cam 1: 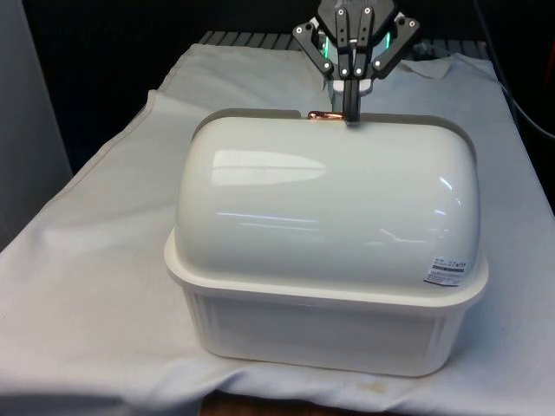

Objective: Open the lid, then close it.

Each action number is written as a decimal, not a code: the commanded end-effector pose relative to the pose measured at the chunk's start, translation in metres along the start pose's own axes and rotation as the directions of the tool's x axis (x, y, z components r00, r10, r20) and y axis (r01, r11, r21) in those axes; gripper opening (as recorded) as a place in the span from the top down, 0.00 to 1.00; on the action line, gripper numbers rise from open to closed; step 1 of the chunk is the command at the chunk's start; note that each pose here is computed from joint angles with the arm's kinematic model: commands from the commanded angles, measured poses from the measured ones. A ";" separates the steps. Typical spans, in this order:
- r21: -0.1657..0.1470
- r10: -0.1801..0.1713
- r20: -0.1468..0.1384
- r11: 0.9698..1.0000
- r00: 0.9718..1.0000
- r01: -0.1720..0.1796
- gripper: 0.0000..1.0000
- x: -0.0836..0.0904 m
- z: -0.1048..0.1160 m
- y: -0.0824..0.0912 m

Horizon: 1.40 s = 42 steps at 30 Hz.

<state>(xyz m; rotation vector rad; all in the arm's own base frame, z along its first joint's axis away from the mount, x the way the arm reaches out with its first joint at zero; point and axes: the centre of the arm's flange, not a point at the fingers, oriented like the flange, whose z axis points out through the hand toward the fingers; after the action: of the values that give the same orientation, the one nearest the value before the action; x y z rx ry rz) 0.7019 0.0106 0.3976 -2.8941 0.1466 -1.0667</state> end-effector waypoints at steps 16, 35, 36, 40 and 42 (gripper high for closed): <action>0.001 0.006 0.008 1.000 1.000 -0.006 1.00 -0.023 0.000 0.001; 0.001 0.002 0.004 1.000 1.000 -0.002 1.00 -0.030 -0.018 0.002; 0.001 0.003 0.004 1.000 1.000 -0.003 1.00 -0.030 -0.017 0.002; 0.001 0.007 0.002 1.000 1.000 -0.007 1.00 -0.029 -0.011 0.002; -0.001 0.004 0.002 1.000 1.000 -0.004 1.00 -0.025 -0.014 0.003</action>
<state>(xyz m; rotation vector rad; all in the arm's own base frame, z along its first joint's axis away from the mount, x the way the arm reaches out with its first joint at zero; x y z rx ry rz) 0.6740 0.0103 0.3920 -2.8939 0.1527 -1.0632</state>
